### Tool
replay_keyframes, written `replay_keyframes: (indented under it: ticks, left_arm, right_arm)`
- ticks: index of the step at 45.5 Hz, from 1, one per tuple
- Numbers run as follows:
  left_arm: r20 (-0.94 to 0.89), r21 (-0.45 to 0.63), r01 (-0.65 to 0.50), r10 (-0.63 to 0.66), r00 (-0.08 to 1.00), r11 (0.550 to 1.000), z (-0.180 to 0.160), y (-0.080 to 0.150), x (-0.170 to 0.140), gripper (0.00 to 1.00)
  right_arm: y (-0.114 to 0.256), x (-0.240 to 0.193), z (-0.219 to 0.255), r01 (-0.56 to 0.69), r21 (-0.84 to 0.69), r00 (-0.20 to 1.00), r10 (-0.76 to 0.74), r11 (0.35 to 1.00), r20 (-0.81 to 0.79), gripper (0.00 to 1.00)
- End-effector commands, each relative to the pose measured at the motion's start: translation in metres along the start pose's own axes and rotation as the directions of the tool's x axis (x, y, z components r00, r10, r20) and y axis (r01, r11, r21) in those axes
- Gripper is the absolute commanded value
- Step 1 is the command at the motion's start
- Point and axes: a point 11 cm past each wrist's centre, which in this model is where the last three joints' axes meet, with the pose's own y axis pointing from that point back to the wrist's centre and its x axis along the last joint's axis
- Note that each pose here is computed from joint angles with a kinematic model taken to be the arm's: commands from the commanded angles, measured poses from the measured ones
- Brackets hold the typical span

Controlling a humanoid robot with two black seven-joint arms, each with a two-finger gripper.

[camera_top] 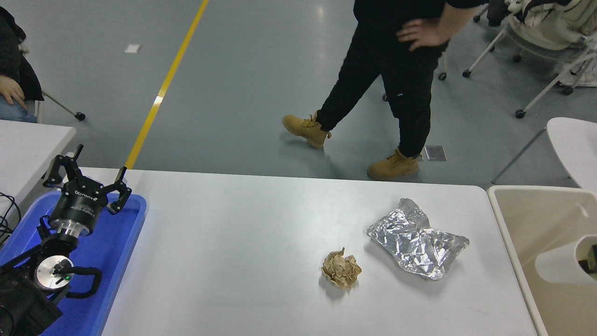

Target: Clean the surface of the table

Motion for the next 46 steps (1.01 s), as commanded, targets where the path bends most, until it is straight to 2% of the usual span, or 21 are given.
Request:
replay_keyframes:
  ticks: [1, 12, 26, 35, 46]
  left_arm:
    - [0.000, 0.000, 0.000, 0.000, 1.000, 1.000, 0.000, 0.000, 0.000, 1.00]
    - [0.000, 0.000, 0.000, 0.000, 1.000, 1.000, 0.000, 0.000, 0.000, 1.00]
    - [-0.001, -0.001, 0.000, 0.000, 1.000, 1.000, 0.000, 0.000, 0.000, 1.00]
    - [-0.001, -0.001, 0.000, 0.000, 1.000, 1.000, 0.000, 0.000, 0.000, 1.00]
    - [-0.001, -0.001, 0.000, 0.000, 1.000, 1.000, 0.000, 0.000, 0.000, 1.00]
  right_arm:
    - [0.032, 0.019, 0.000, -0.074, 0.002, 0.997, 0.074, 0.997, -0.004, 0.00]
    - [0.031, 0.022, 0.004, -0.077, -0.014, 0.997, 0.077, 0.997, 0.000, 0.00]
    - [0.021, 0.048, 0.024, -0.085, -0.074, 0.995, 0.089, 0.994, 0.051, 0.00]
    - [0.013, 0.070, 0.040, -0.166, -0.126, 0.980, 0.177, 0.978, 0.086, 0.00]
    - [-0.016, 0.084, 0.062, -0.252, -0.168, 0.940, 0.282, 0.953, 0.191, 0.00]
